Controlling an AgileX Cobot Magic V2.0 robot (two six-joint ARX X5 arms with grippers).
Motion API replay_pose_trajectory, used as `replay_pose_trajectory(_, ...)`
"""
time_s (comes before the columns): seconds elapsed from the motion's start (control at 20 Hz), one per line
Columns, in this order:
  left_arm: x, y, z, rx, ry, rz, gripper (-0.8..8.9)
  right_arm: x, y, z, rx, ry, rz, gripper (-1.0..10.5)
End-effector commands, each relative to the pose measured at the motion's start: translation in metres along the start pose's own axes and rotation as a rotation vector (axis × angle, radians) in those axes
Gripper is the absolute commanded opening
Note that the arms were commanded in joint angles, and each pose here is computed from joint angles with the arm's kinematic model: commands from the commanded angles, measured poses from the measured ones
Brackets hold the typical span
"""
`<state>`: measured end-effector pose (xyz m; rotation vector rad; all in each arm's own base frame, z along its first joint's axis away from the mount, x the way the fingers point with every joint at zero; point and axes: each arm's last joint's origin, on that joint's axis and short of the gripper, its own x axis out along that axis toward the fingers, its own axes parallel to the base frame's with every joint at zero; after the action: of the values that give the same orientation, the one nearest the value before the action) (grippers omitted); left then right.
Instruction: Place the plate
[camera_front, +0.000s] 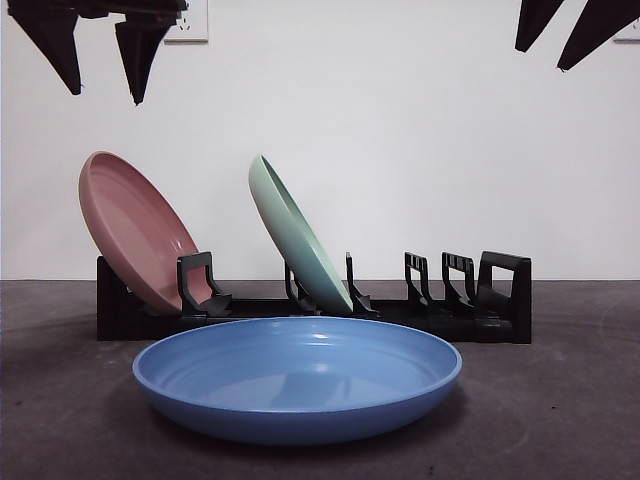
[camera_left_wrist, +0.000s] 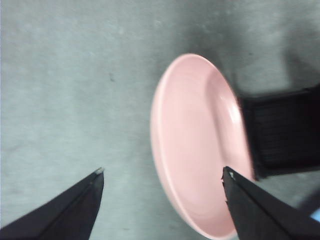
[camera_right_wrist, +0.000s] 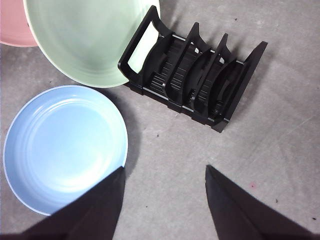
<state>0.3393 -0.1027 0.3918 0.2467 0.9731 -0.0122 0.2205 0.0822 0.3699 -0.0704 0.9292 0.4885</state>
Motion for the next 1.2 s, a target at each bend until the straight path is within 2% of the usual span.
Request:
replay_pose_trajectory(0.05, 0.010, -0.009, 0.010, 0.052, 0.020, 0.070, 3.75, 0.000, 0.001, 0.003, -0.019, -0.005, 0.007, 2.5)
replay_pose_trajectory(0.15, 0.023, -0.016, 0.011, 0.082, 0.066, 0.115, 3.75, 0.000, 0.001, 0.003, -0.018, -0.005, 0.007, 2.5)
replay_pose_trajectory(0.3, 0.046, -0.027, 0.009, 0.121, 0.145, 0.118, 3.74, 0.000, 0.001, 0.003, -0.018, -0.005, 0.007, 2.5)
replay_pose_trajectory(0.6, 0.071, -0.037, 0.010, 0.146, 0.183, 0.166, 3.67, 0.000, 0.001, 0.003, -0.018, -0.005, 0.007, 2.5)
replay_pose_trajectory(0.65, 0.071, -0.038, 0.011, 0.142, 0.173, 0.165, 3.28, 0.000, 0.001, 0.003, -0.019, -0.005, 0.007, 2.5)
replay_pose_trajectory(0.8, 0.071, -0.038, 0.012, 0.140, 0.167, 0.165, 1.20, 0.000, 0.001, 0.003, -0.019, -0.005, 0.007, 2.5)
replay_pose_trajectory(0.85, 0.071, -0.038, 0.012, 0.140, 0.167, 0.165, 0.85, 0.000, 0.001, 0.003, -0.019, -0.005, 0.007, 2.5)
replay_pose_trajectory(1.1, 0.071, -0.037, 0.012, 0.144, 0.166, 0.168, 0.77, 0.000, 0.001, 0.003, -0.019, -0.005, 0.007, 2.5)
replay_pose_trajectory(1.2, 0.071, -0.037, 0.012, 0.162, 0.165, 0.200, 0.36, 0.000, 0.001, 0.003, -0.019, -0.004, 0.007, 2.5)
